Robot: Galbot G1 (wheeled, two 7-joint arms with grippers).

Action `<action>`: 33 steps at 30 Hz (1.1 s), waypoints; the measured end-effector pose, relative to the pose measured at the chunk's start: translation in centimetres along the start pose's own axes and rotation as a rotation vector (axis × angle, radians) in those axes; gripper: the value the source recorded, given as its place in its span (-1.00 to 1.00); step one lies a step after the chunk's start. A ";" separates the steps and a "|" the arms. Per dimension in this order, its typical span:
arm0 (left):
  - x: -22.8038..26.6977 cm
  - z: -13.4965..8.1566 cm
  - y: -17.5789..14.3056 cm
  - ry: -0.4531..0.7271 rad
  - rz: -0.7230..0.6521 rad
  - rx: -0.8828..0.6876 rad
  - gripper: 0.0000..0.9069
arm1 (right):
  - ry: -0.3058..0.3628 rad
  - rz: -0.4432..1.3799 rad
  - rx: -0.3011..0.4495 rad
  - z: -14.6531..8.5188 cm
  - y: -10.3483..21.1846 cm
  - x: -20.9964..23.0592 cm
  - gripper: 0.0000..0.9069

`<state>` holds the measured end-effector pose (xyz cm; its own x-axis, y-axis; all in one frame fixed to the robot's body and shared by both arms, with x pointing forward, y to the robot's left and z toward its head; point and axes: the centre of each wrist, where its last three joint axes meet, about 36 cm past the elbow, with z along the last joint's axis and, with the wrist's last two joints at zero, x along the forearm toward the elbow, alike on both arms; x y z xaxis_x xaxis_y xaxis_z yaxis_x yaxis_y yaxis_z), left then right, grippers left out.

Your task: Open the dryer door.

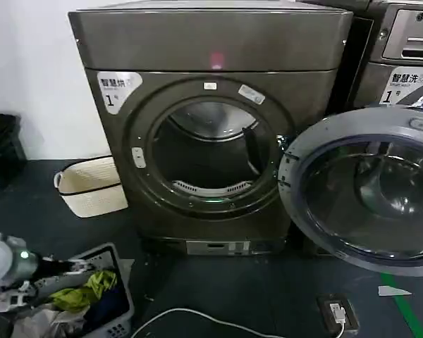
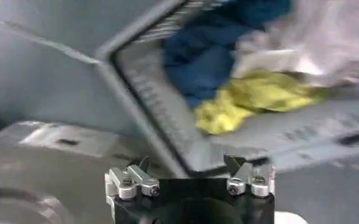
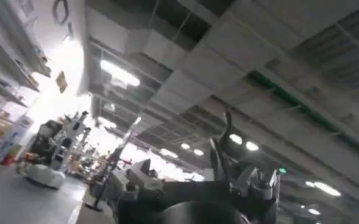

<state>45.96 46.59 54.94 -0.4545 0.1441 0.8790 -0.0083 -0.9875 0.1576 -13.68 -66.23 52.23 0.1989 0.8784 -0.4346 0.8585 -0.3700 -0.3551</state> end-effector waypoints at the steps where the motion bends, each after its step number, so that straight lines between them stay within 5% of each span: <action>1: 0.0 -0.1 -0.2 0.000 0.023 -0.012 1.00 | 0.003 -0.004 -0.004 0.1 0.1 0.1 1.00; 15: -0.3 -3.1 -2.8 -0.159 0.097 0.018 1.00 | 0.007 -0.019 -0.030 1.0 0.2 0.4 1.00; 33: 0.1 -3.5 -2.5 -0.186 0.124 -0.013 1.00 | -0.004 -0.024 -0.027 1.7 -0.6 0.4 1.00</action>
<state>42.77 48.85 53.07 -0.2806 0.0299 0.9594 0.0256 -0.9989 0.0386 -14.92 -66.21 50.85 0.1765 0.8857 -0.4294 0.8752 -0.3408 -0.3433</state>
